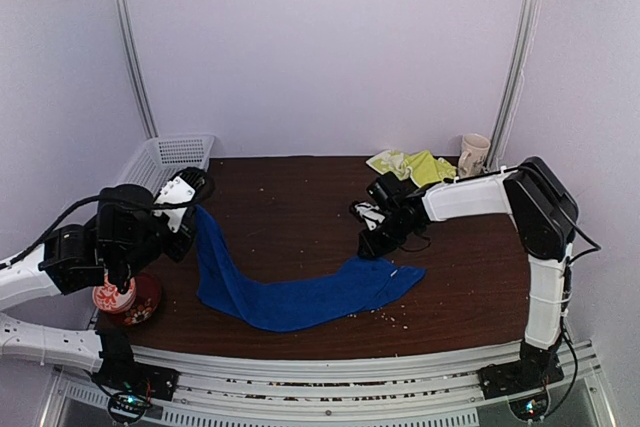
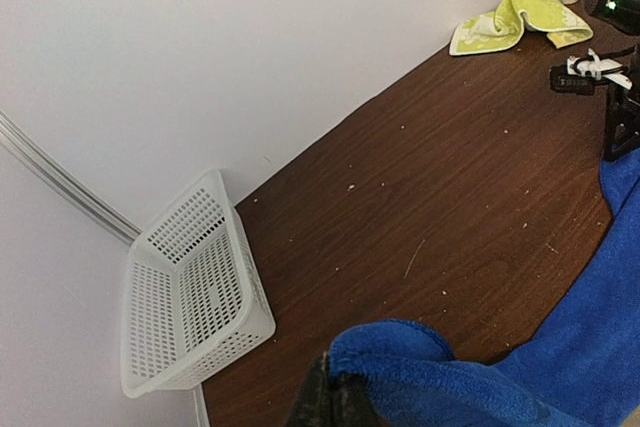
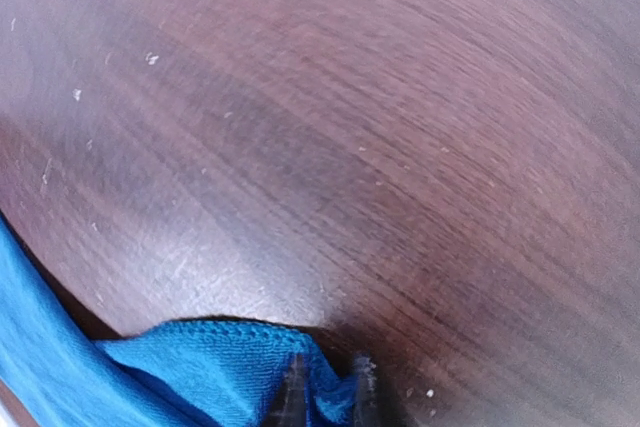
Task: Roll the towels
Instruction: Adjust the towel at the center of the board.
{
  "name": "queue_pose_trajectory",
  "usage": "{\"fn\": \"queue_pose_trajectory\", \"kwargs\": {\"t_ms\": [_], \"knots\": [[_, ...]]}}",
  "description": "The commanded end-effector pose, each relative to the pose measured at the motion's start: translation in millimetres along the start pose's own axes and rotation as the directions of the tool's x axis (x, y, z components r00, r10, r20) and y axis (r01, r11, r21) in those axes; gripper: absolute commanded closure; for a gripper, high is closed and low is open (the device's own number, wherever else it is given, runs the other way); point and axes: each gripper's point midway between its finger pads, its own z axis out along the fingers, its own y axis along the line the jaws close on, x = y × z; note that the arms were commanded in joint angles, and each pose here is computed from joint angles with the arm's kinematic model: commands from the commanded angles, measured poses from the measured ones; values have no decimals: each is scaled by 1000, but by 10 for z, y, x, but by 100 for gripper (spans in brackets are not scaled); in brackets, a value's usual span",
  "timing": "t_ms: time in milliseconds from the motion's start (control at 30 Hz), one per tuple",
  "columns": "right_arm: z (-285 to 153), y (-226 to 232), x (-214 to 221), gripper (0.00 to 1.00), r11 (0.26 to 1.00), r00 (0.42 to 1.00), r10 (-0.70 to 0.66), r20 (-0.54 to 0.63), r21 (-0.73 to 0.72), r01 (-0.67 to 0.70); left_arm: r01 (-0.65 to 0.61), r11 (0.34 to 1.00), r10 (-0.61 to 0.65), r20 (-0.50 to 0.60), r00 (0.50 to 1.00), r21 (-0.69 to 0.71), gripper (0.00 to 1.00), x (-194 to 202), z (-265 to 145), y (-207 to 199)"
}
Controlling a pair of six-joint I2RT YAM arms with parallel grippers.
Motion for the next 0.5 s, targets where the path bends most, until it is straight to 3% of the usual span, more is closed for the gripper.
{"fn": "queue_pose_trajectory", "kwargs": {"t_ms": [0, 100, 233, 333, 467], "knots": [[97, -131, 98, 100, 996, 999, 12, -35, 84, -9, 37, 999, -36, 35, 999, -21, 100, -85, 6, 51], [-112, -298, -189, 100, 979, 998, -2, 63, 206, -11, 38, 998, -37, 31, 999, -40, 100, -123, 48, 54], [-754, -566, -749, 100, 921, 963, -36, 268, 383, -72, 53, 993, -51, 16, 999, -105, 100, -377, 136, 201], [-1489, -828, -1092, 100, 853, 895, -41, 445, 482, -201, 83, 985, -83, 5, 997, -153, 100, -635, 212, 410], [-2349, -1073, -1135, 100, 802, 761, -29, 648, 469, -369, 104, 971, -104, 13, 995, -216, 100, -792, 264, 648]]}}
